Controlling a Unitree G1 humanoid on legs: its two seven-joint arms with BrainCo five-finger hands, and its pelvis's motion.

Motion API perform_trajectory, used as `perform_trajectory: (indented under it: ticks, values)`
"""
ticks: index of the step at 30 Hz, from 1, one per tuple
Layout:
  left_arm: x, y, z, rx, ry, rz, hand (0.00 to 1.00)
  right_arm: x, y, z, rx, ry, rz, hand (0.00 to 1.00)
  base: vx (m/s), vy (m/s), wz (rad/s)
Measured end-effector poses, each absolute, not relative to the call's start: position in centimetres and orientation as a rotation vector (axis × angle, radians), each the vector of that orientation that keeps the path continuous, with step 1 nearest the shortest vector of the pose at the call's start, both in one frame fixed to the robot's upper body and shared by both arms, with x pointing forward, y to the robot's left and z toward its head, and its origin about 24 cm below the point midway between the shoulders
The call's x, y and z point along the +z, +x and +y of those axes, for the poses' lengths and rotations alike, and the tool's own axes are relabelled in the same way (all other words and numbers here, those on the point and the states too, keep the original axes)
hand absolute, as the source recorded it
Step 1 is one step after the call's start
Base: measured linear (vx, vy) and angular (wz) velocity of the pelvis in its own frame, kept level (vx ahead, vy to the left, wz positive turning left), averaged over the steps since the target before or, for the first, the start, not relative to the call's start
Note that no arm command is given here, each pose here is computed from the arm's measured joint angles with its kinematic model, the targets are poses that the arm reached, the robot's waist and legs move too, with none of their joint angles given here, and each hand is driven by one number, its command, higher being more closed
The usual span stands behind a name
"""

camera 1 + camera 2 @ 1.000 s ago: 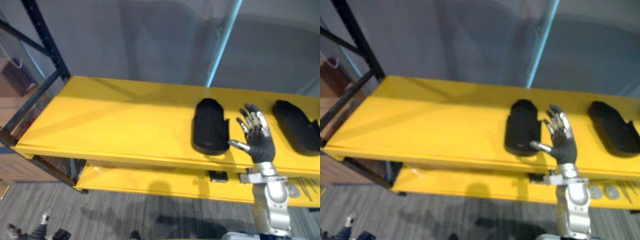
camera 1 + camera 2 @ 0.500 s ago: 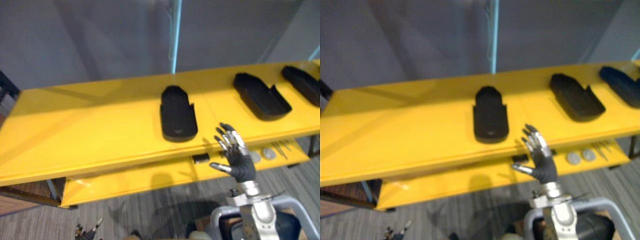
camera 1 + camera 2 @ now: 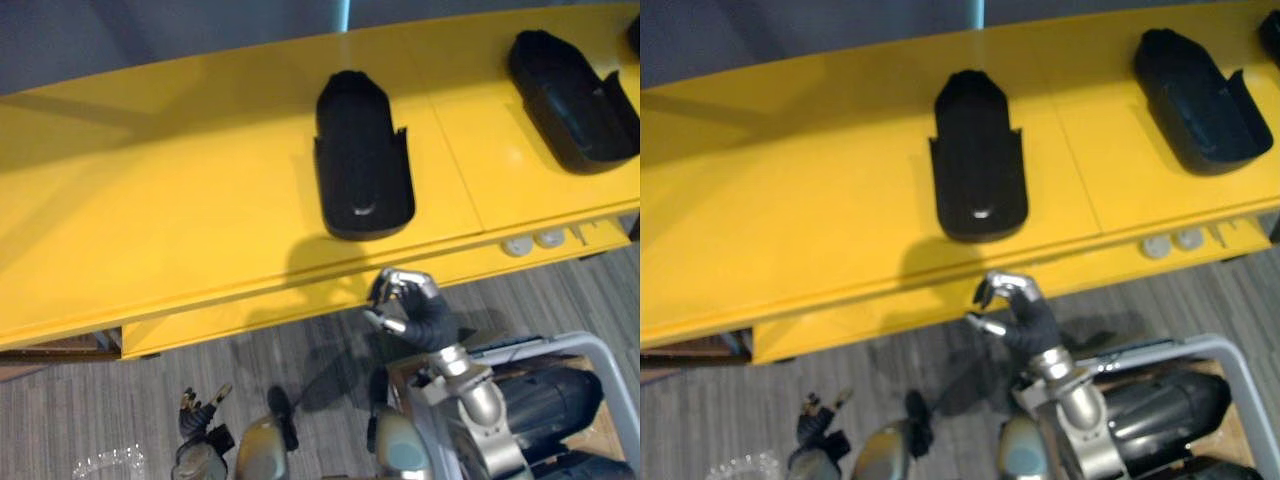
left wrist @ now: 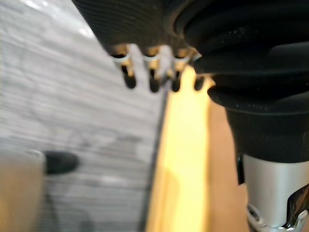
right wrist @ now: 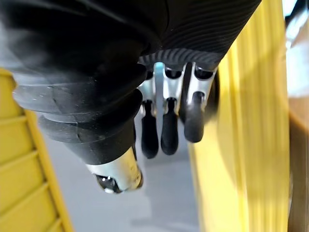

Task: Walk over and take plastic housings, then place them on the shelf

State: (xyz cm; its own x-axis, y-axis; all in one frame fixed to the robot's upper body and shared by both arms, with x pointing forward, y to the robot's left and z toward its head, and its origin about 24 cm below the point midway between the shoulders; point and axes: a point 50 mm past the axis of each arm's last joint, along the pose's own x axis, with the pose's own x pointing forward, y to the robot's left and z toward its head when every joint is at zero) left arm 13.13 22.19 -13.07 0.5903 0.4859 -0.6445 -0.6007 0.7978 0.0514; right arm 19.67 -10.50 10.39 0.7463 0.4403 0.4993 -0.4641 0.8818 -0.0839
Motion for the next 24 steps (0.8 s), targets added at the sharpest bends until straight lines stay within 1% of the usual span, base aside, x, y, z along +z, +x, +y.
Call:
perform_trajectory:
  ticks: [4, 7, 13, 24]
  values:
    - [-13.4, 12.8, 21.7, 0.611, -0.163, 0.722, 0.0, 11.3, 20.2, -9.1, 0.495, 0.008, -0.591, 1.0, -0.04, 0.006, 0.1]
    - [-13.8, 12.2, 21.6, 0.604, -0.153, 0.755, 0.0, 11.6, 20.8, -8.8, 0.462, -0.025, -0.588, 1.0, -0.04, -0.005, 0.05]
    - [-13.9, 12.0, 21.5, 0.594, -0.166, 0.759, 0.0, 10.2, 22.0, -9.1, 0.358, -0.071, -0.498, 1.0, -0.02, -0.006, 0.09]
    - [-14.3, 11.4, 21.3, 0.582, -0.159, 0.787, 0.0, 8.6, 24.7, -9.6, 0.263, -0.162, -0.408, 1.0, -0.02, 0.001, 0.07]
